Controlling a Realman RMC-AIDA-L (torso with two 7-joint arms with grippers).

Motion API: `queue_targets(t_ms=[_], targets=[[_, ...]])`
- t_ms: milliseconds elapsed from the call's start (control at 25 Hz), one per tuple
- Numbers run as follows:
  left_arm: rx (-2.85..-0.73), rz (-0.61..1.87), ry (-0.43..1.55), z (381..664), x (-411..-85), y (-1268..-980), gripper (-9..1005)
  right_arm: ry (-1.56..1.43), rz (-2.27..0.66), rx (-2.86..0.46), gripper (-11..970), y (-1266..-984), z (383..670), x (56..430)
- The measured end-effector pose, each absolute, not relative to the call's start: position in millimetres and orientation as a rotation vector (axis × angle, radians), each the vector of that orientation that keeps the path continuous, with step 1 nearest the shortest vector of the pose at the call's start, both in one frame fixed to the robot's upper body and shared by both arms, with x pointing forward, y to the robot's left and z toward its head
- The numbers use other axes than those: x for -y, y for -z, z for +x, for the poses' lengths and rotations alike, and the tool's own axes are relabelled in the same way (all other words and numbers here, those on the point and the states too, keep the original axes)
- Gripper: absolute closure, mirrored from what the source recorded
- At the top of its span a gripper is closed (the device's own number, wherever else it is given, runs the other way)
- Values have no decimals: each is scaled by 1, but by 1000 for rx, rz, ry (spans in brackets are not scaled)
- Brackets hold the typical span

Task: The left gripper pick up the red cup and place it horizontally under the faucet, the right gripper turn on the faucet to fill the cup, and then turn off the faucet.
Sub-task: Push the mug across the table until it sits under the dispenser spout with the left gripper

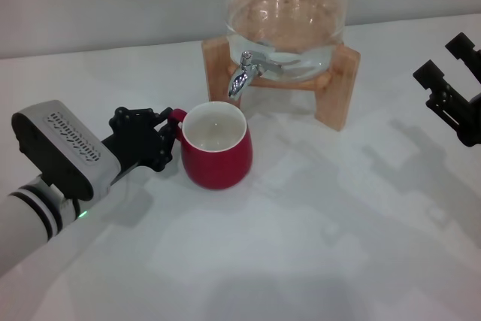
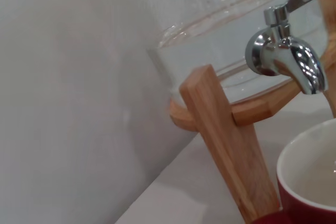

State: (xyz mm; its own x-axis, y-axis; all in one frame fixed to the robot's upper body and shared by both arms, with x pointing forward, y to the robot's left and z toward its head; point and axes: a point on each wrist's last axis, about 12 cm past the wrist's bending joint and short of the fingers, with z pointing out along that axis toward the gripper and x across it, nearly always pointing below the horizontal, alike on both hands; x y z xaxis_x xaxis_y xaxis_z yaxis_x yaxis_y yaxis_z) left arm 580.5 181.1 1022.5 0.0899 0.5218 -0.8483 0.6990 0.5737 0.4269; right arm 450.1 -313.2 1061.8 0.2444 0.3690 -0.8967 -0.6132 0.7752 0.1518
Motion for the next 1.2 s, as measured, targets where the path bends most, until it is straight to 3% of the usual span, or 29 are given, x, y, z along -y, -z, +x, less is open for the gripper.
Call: queue_targets(t_ms=[1200], targets=[[-1543, 1066, 170, 590, -174, -1031, 903, -694, -253, -1146, 123, -1062, 451, 312]])
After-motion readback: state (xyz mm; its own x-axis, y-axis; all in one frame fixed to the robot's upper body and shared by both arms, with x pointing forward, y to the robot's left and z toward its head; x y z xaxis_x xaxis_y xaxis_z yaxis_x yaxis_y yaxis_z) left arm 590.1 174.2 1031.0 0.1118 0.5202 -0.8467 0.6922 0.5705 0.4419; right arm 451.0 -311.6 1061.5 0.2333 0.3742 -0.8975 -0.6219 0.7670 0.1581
